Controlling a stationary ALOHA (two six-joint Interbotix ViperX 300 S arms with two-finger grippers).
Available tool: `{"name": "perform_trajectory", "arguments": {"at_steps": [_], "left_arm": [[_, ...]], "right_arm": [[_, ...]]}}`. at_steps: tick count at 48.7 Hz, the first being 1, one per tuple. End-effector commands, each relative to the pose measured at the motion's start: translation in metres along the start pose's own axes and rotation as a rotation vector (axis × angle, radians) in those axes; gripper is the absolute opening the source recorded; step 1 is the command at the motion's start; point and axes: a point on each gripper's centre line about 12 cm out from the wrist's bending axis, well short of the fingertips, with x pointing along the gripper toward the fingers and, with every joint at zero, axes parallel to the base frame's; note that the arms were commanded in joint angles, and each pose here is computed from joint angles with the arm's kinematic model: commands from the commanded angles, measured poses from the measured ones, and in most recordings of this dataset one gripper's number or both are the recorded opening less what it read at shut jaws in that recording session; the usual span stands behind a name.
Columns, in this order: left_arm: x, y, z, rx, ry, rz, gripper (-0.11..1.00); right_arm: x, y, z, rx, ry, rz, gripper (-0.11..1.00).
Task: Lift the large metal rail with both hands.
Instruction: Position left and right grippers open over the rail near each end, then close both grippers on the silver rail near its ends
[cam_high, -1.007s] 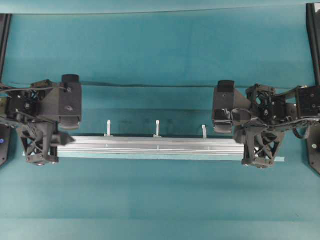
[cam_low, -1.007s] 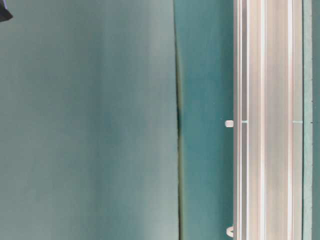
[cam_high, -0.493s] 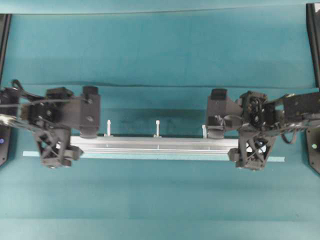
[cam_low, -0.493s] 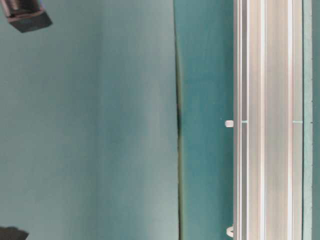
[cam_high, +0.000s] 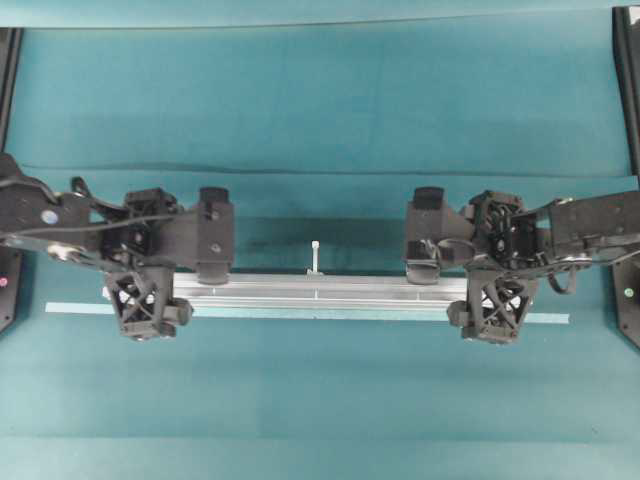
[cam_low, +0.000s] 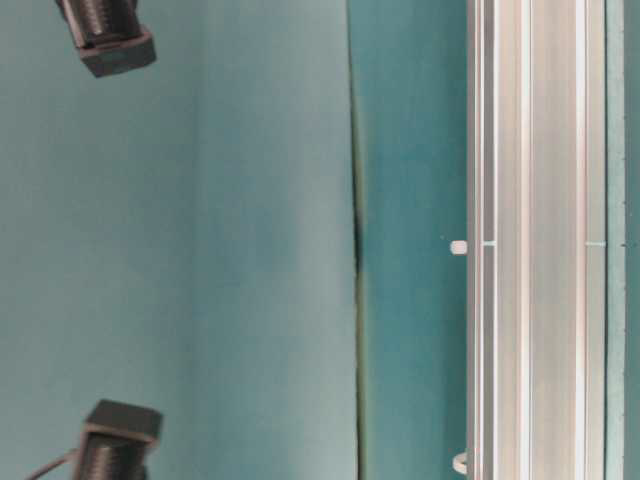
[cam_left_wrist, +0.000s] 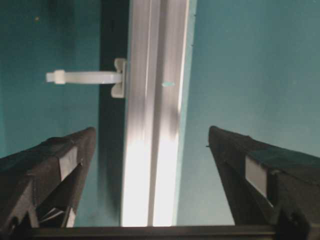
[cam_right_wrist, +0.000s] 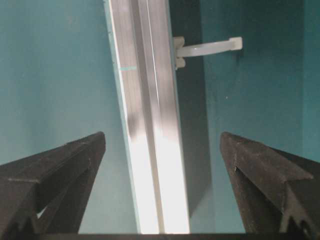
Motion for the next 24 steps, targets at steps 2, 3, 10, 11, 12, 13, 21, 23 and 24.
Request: {"name": "perform_trajectory", "arguments": {"at_steps": [2, 3, 10, 11, 12, 13, 21, 23, 24], "left_arm": [[0.004, 0.002, 0.003, -0.007, -0.023, 0.002, 0.96], [0.006, 0.002, 0.004, -0.007, -0.026, 0.001, 0.96], [0.012, 0.005, 0.005, -0.012, -0.026, 0.004, 0.96], [0.013, 0.005, 0.005, -0.014, -0.023, 0.005, 0.96], [0.014, 0.006, 0.004, -0.017, -0.019, 0.006, 0.96], [0.016, 0.006, 0.003, -0.020, -0.014, 0.007, 0.96], [0.031, 0.008, -0.006, -0.023, 0.010, 0.009, 0.96], [0.034, 0.008, -0.007, -0.023, 0.009, 0.009, 0.96], [0.036, 0.008, -0.008, -0.023, 0.006, 0.009, 0.96]], "right_arm": [[0.008, 0.001, 0.000, -0.013, 0.001, -0.001, 0.96], [0.009, 0.000, -0.001, -0.014, 0.001, -0.002, 0.96], [0.017, 0.000, -0.003, -0.016, 0.001, -0.002, 0.96], [0.018, 0.000, -0.003, -0.016, 0.000, -0.002, 0.96], [0.019, 0.000, -0.003, -0.016, -0.003, -0.001, 0.96], [0.020, 0.000, -0.003, -0.017, -0.005, -0.002, 0.96], [0.034, -0.002, -0.007, -0.039, 0.015, -0.019, 0.96], [0.038, -0.003, -0.008, -0.039, 0.024, -0.020, 0.96], [0.040, -0.002, -0.009, -0.041, 0.028, -0.020, 0.96]]}}
